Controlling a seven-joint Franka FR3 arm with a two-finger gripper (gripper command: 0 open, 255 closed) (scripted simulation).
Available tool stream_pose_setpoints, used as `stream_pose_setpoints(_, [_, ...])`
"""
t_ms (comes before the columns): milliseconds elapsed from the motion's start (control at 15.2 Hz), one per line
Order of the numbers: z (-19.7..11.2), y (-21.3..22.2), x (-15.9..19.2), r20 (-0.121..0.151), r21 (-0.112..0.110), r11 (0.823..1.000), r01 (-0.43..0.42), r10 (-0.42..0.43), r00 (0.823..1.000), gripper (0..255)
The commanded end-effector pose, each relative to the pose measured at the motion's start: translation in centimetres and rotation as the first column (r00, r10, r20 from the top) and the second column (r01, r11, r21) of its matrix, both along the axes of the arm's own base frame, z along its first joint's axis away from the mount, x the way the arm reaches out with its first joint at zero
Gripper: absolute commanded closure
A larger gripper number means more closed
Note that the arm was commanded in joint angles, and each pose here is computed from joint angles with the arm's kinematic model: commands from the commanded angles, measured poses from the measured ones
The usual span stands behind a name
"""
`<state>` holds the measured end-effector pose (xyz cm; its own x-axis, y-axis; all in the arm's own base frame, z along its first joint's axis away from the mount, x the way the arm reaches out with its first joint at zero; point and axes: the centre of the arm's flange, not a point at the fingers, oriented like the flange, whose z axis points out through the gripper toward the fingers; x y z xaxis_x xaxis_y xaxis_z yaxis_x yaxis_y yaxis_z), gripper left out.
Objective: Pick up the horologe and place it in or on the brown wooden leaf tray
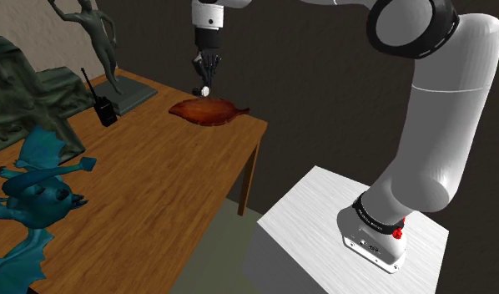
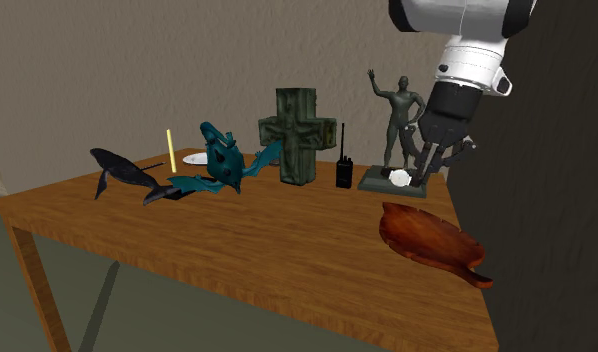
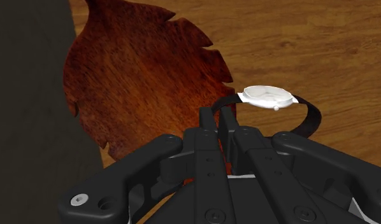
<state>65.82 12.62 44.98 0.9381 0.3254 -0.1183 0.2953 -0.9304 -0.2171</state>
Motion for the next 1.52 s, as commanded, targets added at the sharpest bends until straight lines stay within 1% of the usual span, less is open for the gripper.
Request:
stream_pose_setpoints(0, [0.1,-2.8,1.1,0.000,0.000,1.000,0.000,0.000,1.000,255])
stream_pose_setpoints(132, [0.3,-5.7,2.4,0.000,0.000,1.000,0.000,0.000,1.000,255])
stream_pose_setpoints(1188, [-8.2,-5.7,2.4,0.000,0.000,1.000,0.000,0.000,1.000,255])
stream_pose_setpoints(1452, [-8.2,-5.7,2.4,0.000,0.000,1.000,0.000,0.000,1.000,255])
